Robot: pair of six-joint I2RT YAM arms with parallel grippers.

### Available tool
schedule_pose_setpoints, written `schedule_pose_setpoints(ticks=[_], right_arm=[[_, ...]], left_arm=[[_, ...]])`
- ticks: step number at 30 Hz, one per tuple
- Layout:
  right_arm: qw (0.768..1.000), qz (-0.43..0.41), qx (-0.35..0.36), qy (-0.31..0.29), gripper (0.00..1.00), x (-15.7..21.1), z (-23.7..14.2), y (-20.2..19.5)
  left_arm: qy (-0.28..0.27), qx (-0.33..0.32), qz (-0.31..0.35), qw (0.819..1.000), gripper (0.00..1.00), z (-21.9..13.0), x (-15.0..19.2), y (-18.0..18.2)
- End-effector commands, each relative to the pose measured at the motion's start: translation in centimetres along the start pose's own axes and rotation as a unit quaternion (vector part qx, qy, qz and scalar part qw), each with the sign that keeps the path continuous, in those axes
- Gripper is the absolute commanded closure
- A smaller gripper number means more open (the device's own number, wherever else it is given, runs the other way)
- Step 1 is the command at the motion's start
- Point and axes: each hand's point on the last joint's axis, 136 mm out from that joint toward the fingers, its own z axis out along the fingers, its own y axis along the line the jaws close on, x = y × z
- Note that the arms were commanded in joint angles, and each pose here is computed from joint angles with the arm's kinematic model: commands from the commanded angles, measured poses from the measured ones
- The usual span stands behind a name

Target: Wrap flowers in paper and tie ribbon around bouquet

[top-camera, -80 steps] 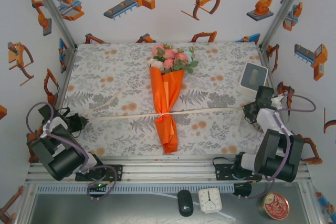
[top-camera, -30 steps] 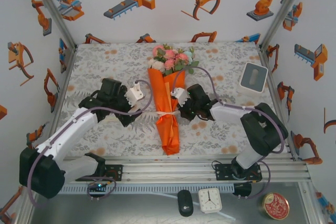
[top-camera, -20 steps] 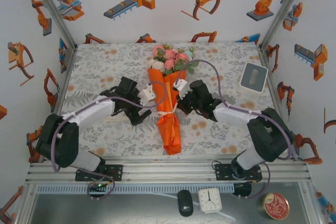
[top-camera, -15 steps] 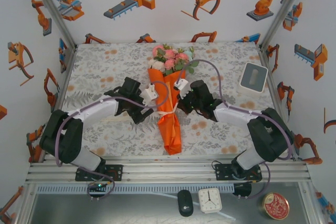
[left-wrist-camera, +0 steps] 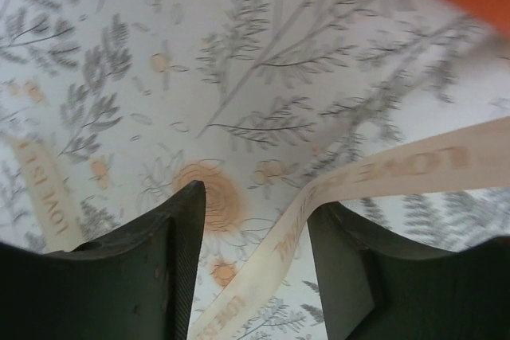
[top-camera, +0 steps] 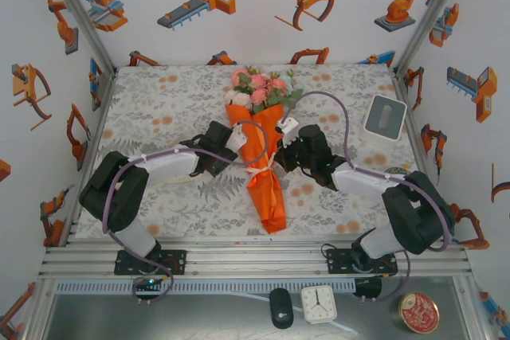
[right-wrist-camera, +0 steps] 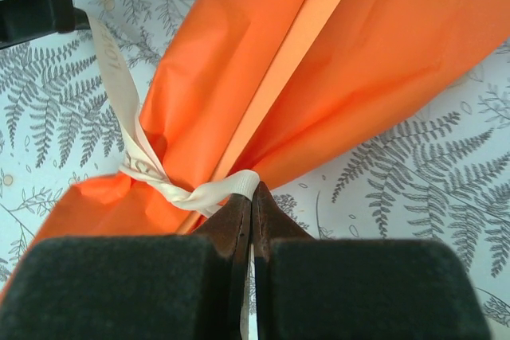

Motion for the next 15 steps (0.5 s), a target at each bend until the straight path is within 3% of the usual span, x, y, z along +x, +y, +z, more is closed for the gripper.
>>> schedule_pose_setpoints(ticks=[1,10,15], right_arm=[[0.998,0.013,0.018,-0.051,1.0,-2.3,-1.3,-0.7],[0.998,0.015,0.023,-0.059,1.0,-2.6,-1.9,-0.9],[0.998,0.018,0.024,-0.06,1.0,-2.6,-1.9,-1.1]], left_arm=[[0.018,-0.041,-0.013,0.999,0.5,0.7,0.2,1.7],[0.041,0.076,-0.027,0.996,0.51,1.9,2.4,0.2],[0.067,0.096,-0.02,0.993,0.61,2.9,3.5,-0.5]])
